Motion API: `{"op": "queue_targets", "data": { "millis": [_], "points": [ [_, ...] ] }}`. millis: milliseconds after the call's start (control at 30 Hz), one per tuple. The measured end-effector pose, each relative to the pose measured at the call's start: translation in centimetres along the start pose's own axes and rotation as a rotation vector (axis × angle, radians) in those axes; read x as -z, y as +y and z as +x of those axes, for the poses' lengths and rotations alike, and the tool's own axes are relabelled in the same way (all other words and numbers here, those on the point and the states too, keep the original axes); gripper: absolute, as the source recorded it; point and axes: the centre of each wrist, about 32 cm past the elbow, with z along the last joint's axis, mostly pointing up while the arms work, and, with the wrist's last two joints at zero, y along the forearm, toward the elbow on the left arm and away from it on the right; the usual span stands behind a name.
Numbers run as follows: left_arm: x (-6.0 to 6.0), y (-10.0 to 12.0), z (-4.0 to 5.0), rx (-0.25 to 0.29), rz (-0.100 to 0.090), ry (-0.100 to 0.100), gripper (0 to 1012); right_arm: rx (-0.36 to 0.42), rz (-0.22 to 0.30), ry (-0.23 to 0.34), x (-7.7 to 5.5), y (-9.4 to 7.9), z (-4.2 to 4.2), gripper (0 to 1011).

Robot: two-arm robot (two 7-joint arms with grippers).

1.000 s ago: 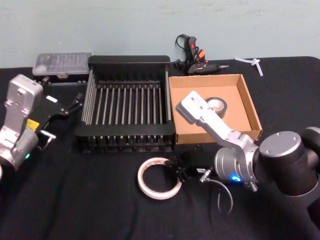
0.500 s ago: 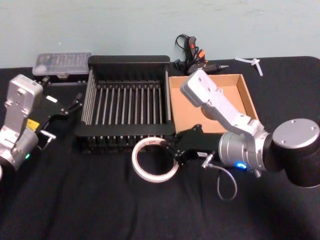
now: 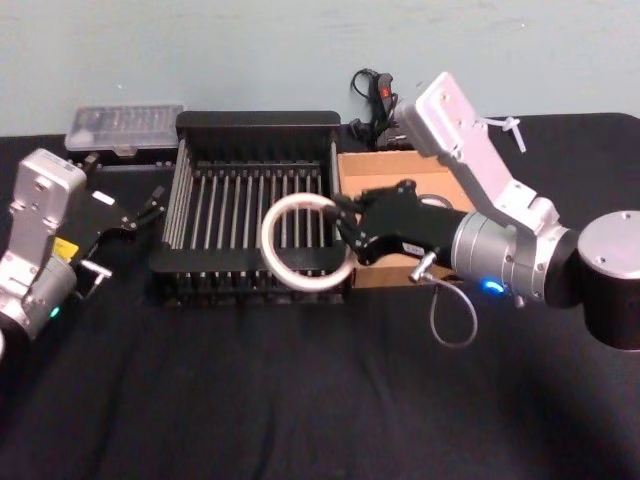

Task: Pick up the white tape and place it into the black box , Pick up the silver tape and place it into the brown box.

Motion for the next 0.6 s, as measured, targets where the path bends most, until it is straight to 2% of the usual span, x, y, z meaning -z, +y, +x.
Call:
{"op": "queue_targets", "data": {
  "millis": [233,433,600],
  "points": [
    [0.0,0.0,0.00,0.000,0.000,0.000,1001,0.057,0.107,-0.030,0.9,0.7,0.47,94],
    [0.0,0.0,0.00,0.000,0.000,0.000,1001,0.086,0.137,-0.052,1.4,1.7,1.21,94],
    [0.0,0.0,0.00,0.000,0.000,0.000,1002,0.111,0.149,-0.072,1.9,3.3,2.39,94]
  ]
}}
